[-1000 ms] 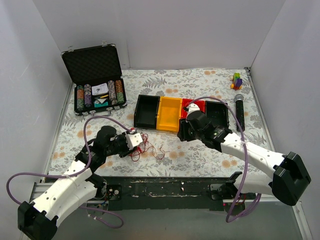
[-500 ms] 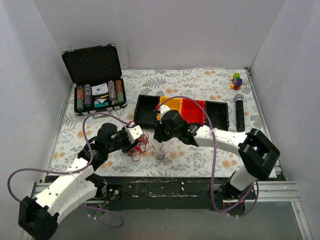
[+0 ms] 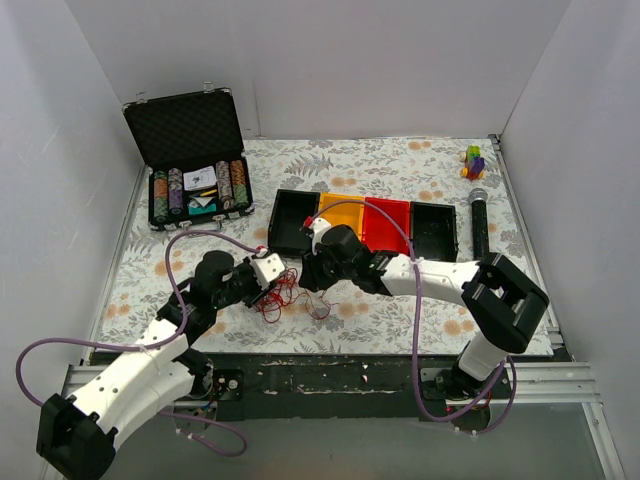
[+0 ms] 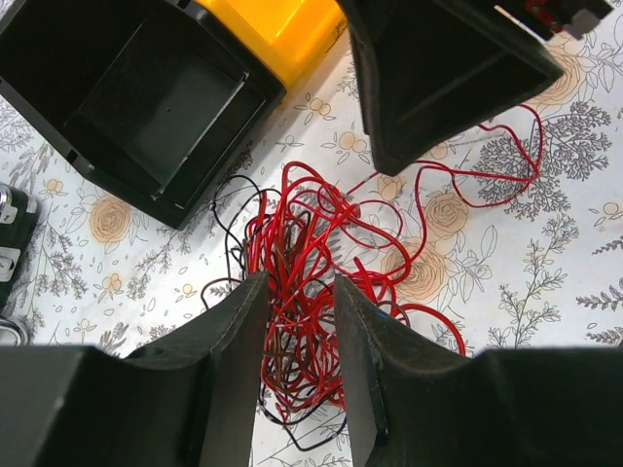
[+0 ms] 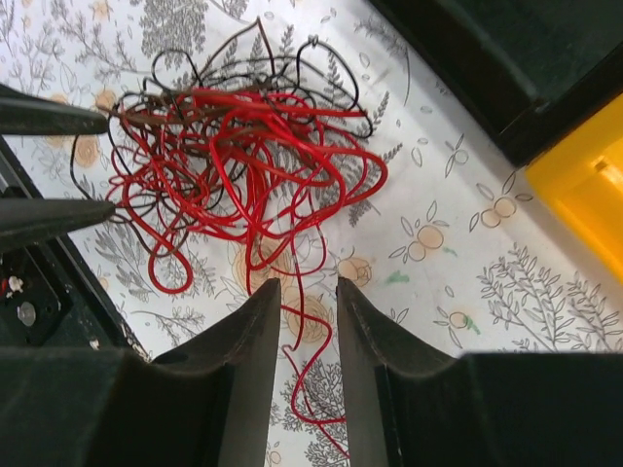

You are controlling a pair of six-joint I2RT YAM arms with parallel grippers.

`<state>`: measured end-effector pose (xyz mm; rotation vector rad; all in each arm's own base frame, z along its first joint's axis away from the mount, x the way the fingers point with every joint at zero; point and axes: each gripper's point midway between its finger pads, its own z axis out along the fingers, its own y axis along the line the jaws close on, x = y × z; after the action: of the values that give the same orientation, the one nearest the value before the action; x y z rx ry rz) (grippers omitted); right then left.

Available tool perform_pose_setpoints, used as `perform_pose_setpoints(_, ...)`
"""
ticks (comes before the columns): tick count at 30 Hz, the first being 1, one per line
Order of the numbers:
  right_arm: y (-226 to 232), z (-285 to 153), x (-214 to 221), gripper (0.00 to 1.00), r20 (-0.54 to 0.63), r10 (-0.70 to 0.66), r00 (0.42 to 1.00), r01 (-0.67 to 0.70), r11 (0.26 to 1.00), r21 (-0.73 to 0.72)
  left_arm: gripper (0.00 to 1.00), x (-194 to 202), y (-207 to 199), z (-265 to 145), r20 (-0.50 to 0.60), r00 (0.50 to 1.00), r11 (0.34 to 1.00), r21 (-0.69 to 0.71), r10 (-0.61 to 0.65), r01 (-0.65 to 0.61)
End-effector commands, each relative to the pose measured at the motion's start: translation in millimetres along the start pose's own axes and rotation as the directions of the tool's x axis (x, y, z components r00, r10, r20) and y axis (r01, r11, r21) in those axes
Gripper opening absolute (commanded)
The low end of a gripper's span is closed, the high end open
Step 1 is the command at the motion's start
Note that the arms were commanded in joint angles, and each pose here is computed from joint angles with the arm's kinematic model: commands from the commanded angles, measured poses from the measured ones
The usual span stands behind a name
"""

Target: Untangle the cables

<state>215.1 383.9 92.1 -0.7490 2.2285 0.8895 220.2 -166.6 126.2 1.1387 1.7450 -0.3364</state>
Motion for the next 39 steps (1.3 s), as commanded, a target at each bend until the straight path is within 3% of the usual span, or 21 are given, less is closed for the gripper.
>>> perform_pose_setpoints(1,16.8,-5.9,-4.7,0.36,0.038,0.004,0.999,-0.001,0.998,-0.062,0.33,1.6,-2.1,-0.2,0.012,1.0,1.0,0.006,0.006,-0.006)
perform_pose_setpoints(16,6.9,4.9,4.8,0.41,0.018,-0.028,0.999,0.028,1.0,0.006,0.33,-4.1,-2.4,-4.3,0.021,1.0,1.0,0.013,0.016,-0.016)
perform_pose_setpoints(26,-0.7,16.2,12.3,0.2,-0.009,-0.028,1.0,0.028,0.999,0.029,0.35,-12.5,-2.9,-6.0,0.043,0.999,1.0,0.024,0.019,-0.02)
perform_pose_setpoints(30,4.0,9.3,1.8,0.01,0.029,-0.028,0.999,0.028,0.999,0.025,0.41,-14.6,-5.5,-4.6,0.048,0.999,0.999,0.046,0.02,-0.022)
perform_pose_setpoints(33,11.6,-8.8,-16.2,0.01,0.082,-0.034,0.996,0.032,0.999,0.022,0.47,-16.1,-8.8,-0.2,0.063,0.998,0.997,0.071,0.028,-0.033)
perform_pose_setpoints(35,15.3,-24.0,-25.4,0.01,0.123,-0.036,0.992,0.032,0.999,0.031,0.59,-23.7,-3.8,6.2,0.1,0.994,0.998,0.053,0.031,-0.037)
perform_pose_setpoints(39,22.8,-45.6,-14.2,0.01,0.117,-0.019,0.993,0.017,1.0,0.013,0.63,-34.3,10.6,25.5,0.148,0.989,1.0,0.005,0.01,-0.011)
